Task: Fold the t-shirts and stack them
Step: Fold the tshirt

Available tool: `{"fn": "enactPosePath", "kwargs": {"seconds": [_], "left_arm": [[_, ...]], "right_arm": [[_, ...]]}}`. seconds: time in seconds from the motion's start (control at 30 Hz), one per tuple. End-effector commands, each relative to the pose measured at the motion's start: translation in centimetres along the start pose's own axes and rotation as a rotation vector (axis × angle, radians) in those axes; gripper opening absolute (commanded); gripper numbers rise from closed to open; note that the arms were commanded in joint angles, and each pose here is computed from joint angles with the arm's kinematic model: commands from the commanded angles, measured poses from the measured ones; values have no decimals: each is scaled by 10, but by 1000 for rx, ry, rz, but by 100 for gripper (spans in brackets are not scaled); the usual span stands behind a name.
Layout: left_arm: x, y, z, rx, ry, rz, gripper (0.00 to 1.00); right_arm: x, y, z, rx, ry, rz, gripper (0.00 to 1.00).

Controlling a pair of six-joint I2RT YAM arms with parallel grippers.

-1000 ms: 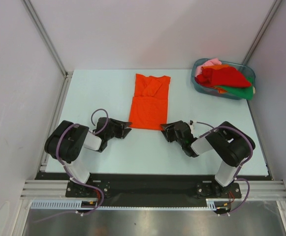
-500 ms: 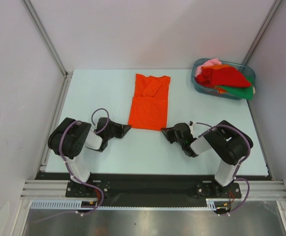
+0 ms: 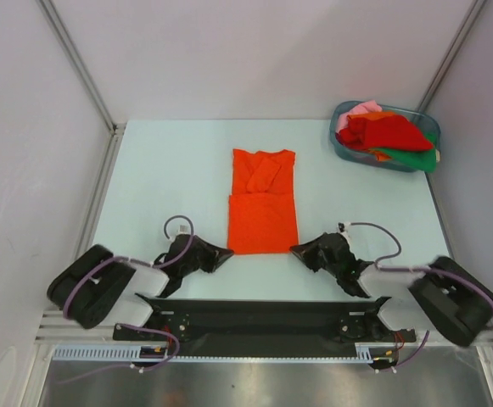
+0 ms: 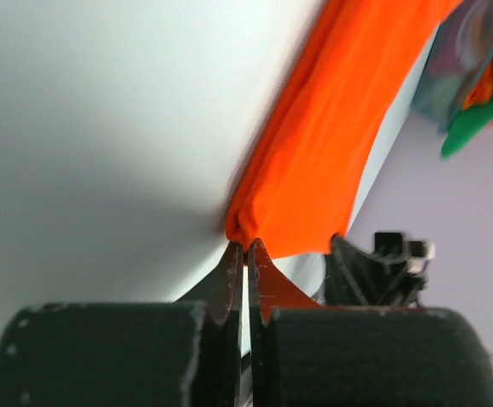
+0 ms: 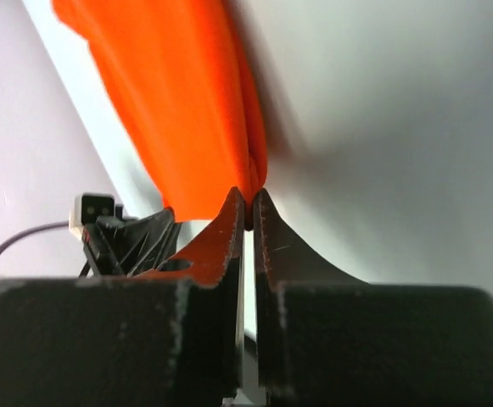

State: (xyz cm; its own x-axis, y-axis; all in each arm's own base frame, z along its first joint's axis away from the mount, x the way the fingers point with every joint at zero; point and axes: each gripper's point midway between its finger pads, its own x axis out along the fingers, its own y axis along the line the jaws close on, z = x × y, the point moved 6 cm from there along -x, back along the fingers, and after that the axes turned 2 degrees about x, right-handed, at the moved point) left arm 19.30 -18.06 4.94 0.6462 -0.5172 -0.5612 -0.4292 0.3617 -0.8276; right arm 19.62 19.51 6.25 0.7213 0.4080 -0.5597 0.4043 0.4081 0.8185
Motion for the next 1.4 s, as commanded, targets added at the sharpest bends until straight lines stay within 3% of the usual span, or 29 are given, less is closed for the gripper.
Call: {"fn": "enactPosePath", "kwargs": {"seconds": [0.0, 0.03, 0.07, 0.2, 0.33, 0.53, 0.67, 0.77, 0.83, 0.97, 1.0, 1.03, 1.1, 1.17, 1.23, 1.37], "left_arm": [[-21, 20, -17, -2, -14, 50, 0], [-30, 5, -24, 17, -30, -23, 0], [-36, 16, -28, 18, -30, 33, 0], [-68, -2, -45, 73, -66, -15, 0], [-85, 7, -62, 36, 9, -58, 0], [-98, -2, -84, 100, 38, -34, 0], [-110, -29, -85, 161, -3, -66, 1], [-113, -41, -75, 288, -101, -79, 1], [-118, -61, -66, 331, -169, -84, 0], [-108, -95, -52, 404, -190, -108, 0], [-105, -105, -47, 402, -190, -120, 0], [-99, -115, -30, 402, -236, -122, 0], [-92, -131, -22, 421, -227, -123, 0], [-92, -154, -4, 436, -263, -149, 0], [-78, -162, 15, 445, -292, -127, 1], [-55, -184, 39, 446, -279, -109, 0]], "right_arm": [[-32, -27, -1, -82, -15, -104, 0], [-46, -10, -4, -81, -14, -24, 0], [-56, -6, -5, -82, -7, -3, 0], [-96, -17, -10, -93, -9, -35, 0], [-123, -13, -29, -115, 67, 31, 0], [-144, 3, -42, -140, 39, 77, 0], [-155, 15, -41, -188, 32, 106, 0], [-159, 29, -33, -239, -5, 127, 0], [-160, 41, -21, -241, -50, 127, 0], [-142, 64, 10, -309, -114, 126, 0], [-139, 67, 4, -314, -9, 139, 0], [-128, 71, 31, -263, -78, 116, 0], [-113, 79, 39, -294, -6, 137, 0], [-96, 90, 64, -277, -28, 129, 0], [-85, 100, 71, -301, 30, 144, 0], [-60, 124, 92, -327, 71, 166, 0]]}}
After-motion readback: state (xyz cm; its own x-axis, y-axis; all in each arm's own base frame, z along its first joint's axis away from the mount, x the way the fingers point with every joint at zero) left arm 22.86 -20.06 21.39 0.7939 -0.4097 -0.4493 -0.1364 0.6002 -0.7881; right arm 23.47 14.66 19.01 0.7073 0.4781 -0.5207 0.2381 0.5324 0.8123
